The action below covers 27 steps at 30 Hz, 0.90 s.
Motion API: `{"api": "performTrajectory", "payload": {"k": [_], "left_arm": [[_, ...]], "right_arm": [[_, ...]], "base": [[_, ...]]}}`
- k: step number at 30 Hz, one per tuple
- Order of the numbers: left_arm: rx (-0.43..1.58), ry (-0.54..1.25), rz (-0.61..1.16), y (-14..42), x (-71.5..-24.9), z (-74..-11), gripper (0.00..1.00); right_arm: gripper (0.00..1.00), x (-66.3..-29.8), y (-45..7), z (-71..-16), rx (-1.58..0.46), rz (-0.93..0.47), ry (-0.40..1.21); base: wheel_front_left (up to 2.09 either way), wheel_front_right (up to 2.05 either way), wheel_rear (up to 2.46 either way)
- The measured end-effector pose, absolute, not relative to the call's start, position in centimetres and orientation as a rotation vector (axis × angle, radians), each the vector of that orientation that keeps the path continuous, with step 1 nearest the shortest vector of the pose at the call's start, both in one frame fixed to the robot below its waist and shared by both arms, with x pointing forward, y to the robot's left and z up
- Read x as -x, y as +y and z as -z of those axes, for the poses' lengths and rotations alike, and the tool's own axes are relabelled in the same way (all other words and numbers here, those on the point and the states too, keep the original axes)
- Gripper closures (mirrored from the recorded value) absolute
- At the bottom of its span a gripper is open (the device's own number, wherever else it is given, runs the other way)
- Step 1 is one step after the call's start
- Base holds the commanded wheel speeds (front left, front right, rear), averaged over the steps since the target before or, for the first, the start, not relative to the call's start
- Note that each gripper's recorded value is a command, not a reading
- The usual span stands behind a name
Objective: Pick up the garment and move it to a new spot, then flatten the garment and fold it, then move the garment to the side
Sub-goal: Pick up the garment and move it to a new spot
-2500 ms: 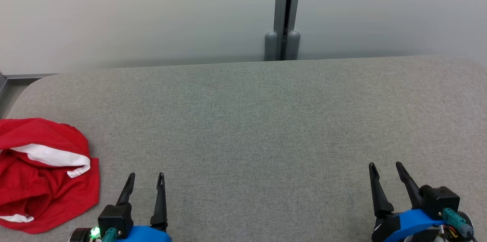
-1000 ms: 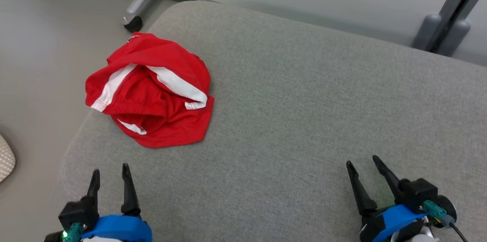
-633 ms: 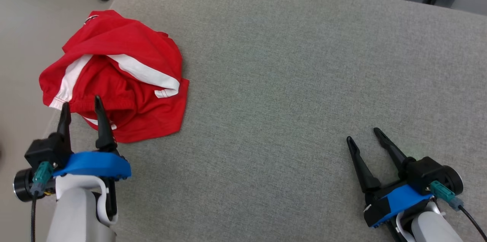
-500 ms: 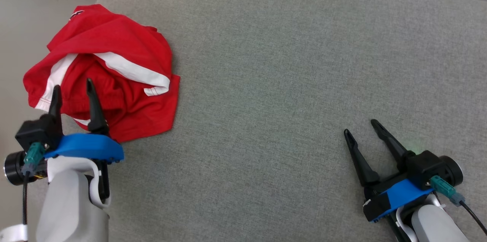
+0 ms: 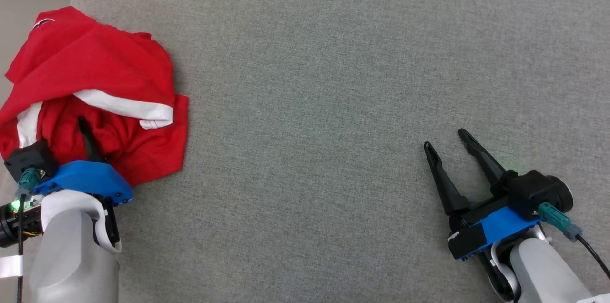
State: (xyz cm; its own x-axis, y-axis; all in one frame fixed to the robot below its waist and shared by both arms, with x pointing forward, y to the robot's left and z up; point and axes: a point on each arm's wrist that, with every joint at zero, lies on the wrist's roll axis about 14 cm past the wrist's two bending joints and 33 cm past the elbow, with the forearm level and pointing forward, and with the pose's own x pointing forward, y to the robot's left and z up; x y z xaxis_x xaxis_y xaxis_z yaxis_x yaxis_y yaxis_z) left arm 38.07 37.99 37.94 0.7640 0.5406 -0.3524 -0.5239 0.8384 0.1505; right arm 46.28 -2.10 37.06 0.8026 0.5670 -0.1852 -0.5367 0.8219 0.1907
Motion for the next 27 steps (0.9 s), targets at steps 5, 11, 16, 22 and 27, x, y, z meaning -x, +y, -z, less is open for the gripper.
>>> {"api": "performTrajectory", "payload": {"k": [5,11,16,22,27], "left_arm": [[-0.037,0.372,-0.563,37.9,-38.9,-38.6,1.0],[-0.081,0.182,-0.489,37.4,-41.7,-44.5,1.0],[-0.148,-0.041,-0.367,35.2,-44.4,-52.1,1.0],[-0.169,-0.225,-0.152,28.3,-47.3,-57.8,1.0],[-0.1,-0.309,0.069,19.4,-49.8,-59.6,1.0]], "right_arm": [[0.0,-46.4,-3.1,-37.3,-0.125,-0.563,0.24],[0.0,-45.5,-3.9,-37.7,-0.114,-0.537,0.252],[0.0,-44.0,-4.5,-38.6,-0.125,-0.502,0.257],[0.0,-42.2,-6.6,-39.9,-0.143,-0.42,0.245],[0.0,-41.0,-10.0,-40.6,-0.148,-0.313,0.234]], "base": [[0.0,0.0,0.0],[0.0,0.0,0.0],[0.0,0.0,0.0],[0.0,0.0,0.0],[0.0,0.0,0.0]]}}
